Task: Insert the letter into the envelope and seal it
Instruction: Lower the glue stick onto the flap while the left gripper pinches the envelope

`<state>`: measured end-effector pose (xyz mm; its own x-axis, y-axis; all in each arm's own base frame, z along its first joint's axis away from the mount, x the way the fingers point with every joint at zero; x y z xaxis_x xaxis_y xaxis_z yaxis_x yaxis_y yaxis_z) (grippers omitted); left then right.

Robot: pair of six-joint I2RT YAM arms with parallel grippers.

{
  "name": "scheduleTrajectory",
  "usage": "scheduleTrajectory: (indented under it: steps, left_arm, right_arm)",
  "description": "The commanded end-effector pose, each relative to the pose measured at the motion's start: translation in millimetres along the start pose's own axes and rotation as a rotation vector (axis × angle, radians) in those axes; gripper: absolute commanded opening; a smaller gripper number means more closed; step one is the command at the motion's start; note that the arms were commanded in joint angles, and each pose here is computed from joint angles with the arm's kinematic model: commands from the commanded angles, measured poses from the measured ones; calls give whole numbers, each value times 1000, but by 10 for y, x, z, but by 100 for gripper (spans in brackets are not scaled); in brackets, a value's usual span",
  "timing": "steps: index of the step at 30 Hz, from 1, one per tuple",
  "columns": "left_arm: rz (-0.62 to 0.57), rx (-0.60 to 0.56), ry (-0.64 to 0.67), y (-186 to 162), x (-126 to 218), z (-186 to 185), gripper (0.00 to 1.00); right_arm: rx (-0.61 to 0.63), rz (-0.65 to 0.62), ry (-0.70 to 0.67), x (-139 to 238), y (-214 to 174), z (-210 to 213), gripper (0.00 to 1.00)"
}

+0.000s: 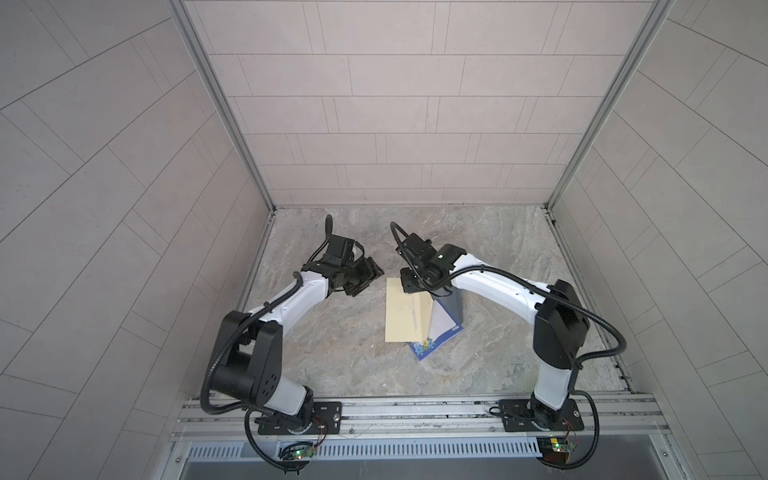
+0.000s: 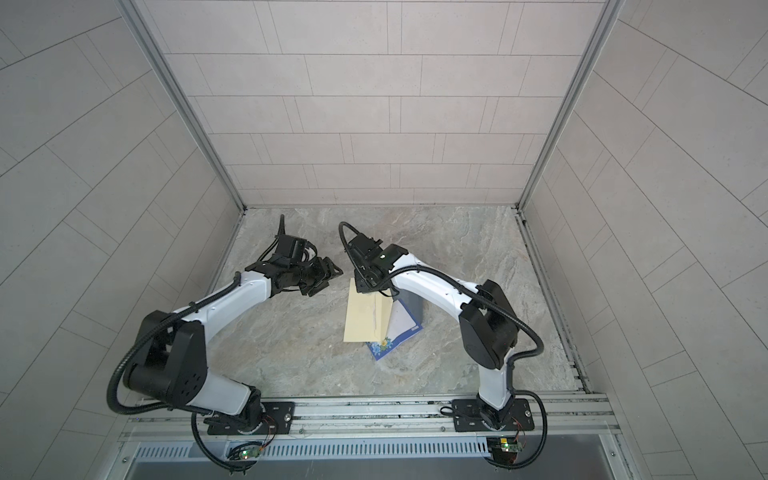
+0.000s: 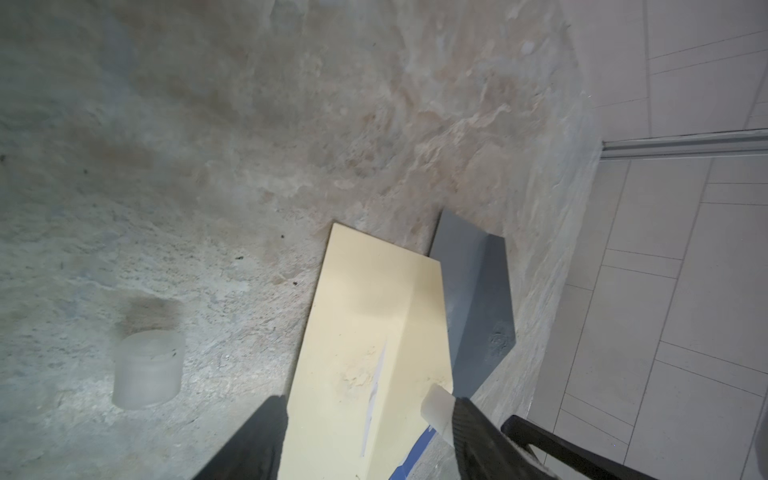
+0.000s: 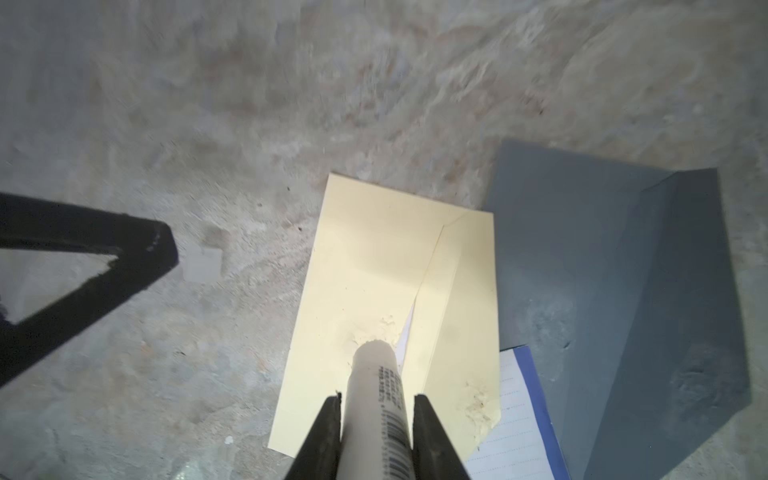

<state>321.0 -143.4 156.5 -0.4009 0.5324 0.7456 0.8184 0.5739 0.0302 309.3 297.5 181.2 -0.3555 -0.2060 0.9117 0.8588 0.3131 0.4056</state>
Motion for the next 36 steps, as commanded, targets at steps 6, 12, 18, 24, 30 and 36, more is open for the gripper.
scheduleTrajectory:
  steps: [6,12,18,24,30,36]
  left_arm:
    - [53,-75,24,-102,41,36,67]
    - [92,-96,78,-188,54,164,67]
    - [116,-118,126,-216,81,228,68]
    - [139,-133,173,-247,107,287,71]
    - [218,-182,177,-325,55,328,75]
    - [323,-240,171,-457,-80,264,75]
  right_arm:
    - [101,92,-46,-143,-78,174,0]
    - [115,103,-41,-290,-90,266,0]
    - [128,101,-102,-457,-114,270,0]
    - [126,137,-134,-674,-229,247,0]
    - [101,126,-142,-720,-276,201,0]
    - [21,112,-61,-683,-253,97,0]
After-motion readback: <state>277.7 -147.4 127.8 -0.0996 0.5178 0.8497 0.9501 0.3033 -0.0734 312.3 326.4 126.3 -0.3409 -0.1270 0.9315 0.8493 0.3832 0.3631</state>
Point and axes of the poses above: each gripper's point midway between its finger pads, its own x axis back along the fingers, its own z axis along the line the jaws close on, y = z × x, the point moved 6 cm from there along x, back along the fingers, and after that the axes turned 10 degrees about x, right-handed, at the moved point
